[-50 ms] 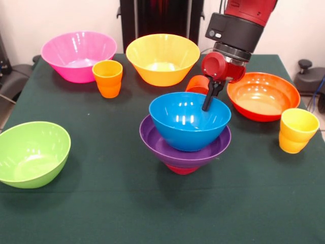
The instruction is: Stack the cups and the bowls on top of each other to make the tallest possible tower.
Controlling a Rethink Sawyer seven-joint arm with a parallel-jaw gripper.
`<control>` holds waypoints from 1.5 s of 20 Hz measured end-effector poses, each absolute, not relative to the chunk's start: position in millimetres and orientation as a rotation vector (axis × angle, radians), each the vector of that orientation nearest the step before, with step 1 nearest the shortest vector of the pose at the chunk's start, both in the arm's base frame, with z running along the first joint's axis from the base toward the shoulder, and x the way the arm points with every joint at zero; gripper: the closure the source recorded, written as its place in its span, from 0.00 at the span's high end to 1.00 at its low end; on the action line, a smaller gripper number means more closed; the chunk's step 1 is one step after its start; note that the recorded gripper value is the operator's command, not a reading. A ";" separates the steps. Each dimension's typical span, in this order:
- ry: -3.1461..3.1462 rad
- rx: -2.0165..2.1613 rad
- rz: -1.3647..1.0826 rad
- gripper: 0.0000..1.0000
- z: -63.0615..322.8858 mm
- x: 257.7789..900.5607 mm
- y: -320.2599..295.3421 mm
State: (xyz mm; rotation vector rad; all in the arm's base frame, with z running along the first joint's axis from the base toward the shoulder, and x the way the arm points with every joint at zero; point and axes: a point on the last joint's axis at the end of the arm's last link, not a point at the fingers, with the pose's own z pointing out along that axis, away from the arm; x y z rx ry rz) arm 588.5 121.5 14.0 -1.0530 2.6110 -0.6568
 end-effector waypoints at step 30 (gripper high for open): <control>2.582 -1.061 -0.702 0.00 17.2 597.1 124.1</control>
